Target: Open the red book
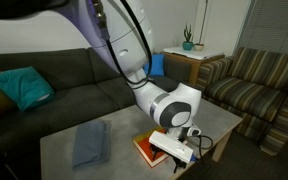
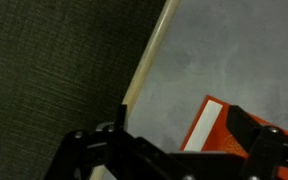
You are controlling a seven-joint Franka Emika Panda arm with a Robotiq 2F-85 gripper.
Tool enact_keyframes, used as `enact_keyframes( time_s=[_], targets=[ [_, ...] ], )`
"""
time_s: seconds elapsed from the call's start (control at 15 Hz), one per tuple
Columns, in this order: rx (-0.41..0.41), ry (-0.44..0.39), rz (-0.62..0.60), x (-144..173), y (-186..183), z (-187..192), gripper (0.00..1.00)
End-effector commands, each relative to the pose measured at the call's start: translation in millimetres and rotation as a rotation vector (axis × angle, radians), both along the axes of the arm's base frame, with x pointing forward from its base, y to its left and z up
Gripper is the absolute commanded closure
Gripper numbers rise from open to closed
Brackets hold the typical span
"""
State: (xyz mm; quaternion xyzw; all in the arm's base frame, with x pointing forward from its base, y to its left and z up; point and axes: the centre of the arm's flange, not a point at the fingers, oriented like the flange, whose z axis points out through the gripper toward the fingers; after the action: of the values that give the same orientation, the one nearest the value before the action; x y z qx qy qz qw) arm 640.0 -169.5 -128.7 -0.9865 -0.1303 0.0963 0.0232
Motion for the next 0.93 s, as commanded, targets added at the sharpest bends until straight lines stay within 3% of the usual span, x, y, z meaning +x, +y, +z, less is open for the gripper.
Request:
enact_keyframes(
  time_s=[0.0,0.27,0.33,0.47,0.73,0.87],
  targets=[
    [-0.021,0.094,-0.091,38.9,-3.8,-59.6,0.0],
    [-0.053,0.154,-0.156,34.4,-1.2,-65.4,0.0],
    [-0.059,0.166,-0.164,32.9,-1.1,-66.1,0.25],
    [-0.07,0.172,-0.178,31.6,-1.2,-66.2,0.32],
    [-0.092,0.163,-0.213,32.5,0.6,-65.5,0.62],
    [-0.052,0.174,-0.237,33.0,3.8,-65.6,0.76]
  ],
)
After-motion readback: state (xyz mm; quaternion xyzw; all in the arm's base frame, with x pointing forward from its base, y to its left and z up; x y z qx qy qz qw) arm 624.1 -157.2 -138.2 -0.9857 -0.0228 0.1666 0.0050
